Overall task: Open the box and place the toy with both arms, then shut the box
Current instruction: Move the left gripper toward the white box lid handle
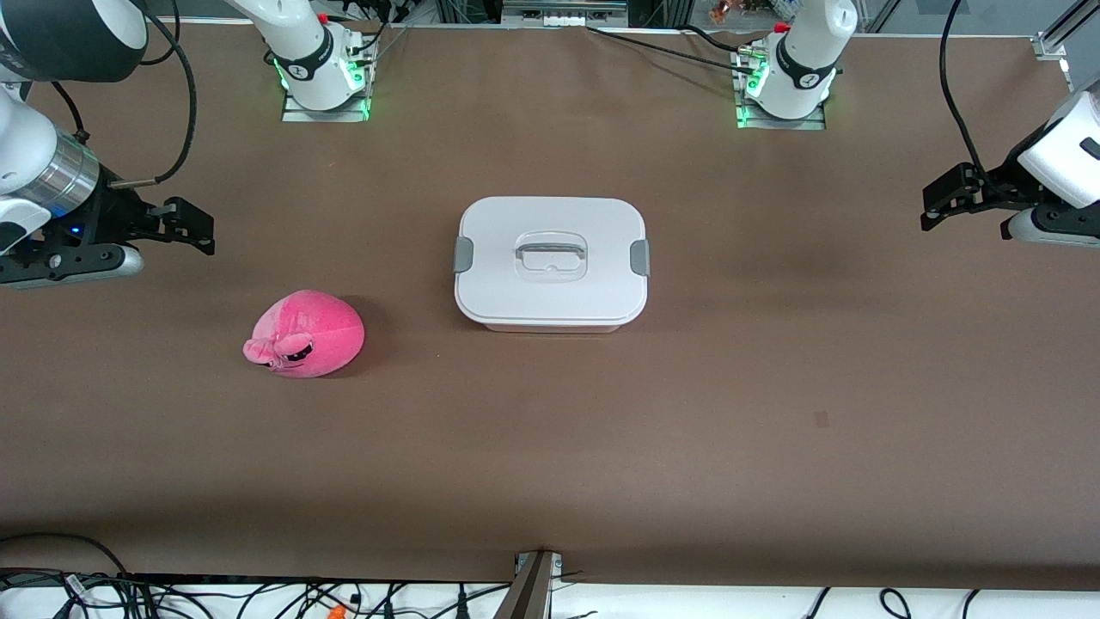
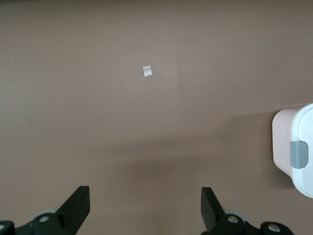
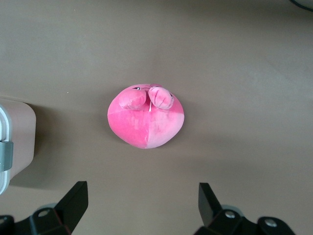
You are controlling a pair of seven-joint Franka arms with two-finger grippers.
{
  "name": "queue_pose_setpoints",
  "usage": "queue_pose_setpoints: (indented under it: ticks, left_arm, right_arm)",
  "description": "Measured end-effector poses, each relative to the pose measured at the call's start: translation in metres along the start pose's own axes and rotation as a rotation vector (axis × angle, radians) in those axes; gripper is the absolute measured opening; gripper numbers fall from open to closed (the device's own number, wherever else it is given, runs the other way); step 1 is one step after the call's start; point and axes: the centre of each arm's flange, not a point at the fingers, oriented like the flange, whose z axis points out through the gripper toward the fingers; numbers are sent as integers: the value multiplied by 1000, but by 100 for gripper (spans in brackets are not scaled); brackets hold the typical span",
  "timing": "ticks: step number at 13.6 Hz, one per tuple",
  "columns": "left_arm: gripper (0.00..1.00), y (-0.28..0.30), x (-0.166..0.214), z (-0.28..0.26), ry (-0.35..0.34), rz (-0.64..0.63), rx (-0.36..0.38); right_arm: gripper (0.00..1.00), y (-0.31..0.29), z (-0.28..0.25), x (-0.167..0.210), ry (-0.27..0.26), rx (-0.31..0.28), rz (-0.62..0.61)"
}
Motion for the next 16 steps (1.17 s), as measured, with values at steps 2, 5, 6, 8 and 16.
queue_pose_setpoints:
  ticks: [2, 5, 6, 8, 16]
  left_arm:
    - [100, 0, 0, -1, 1, -10, 0]
    - [100, 3, 0, -1, 3, -11, 0]
    - [100, 8, 0, -2, 5, -2, 0]
    - [100, 19, -1, -2, 5, 5, -1]
    - [100, 23, 0, -1, 2, -53, -1]
  right_arm:
    - [100, 0, 0, 0, 0, 0, 0]
    - [100, 0, 0, 0, 0, 0, 0]
    - [100, 0, 0, 0, 0, 0, 0]
    - [100, 0, 0, 0, 0, 0, 0]
    - [100, 0, 0, 0, 0, 0, 0]
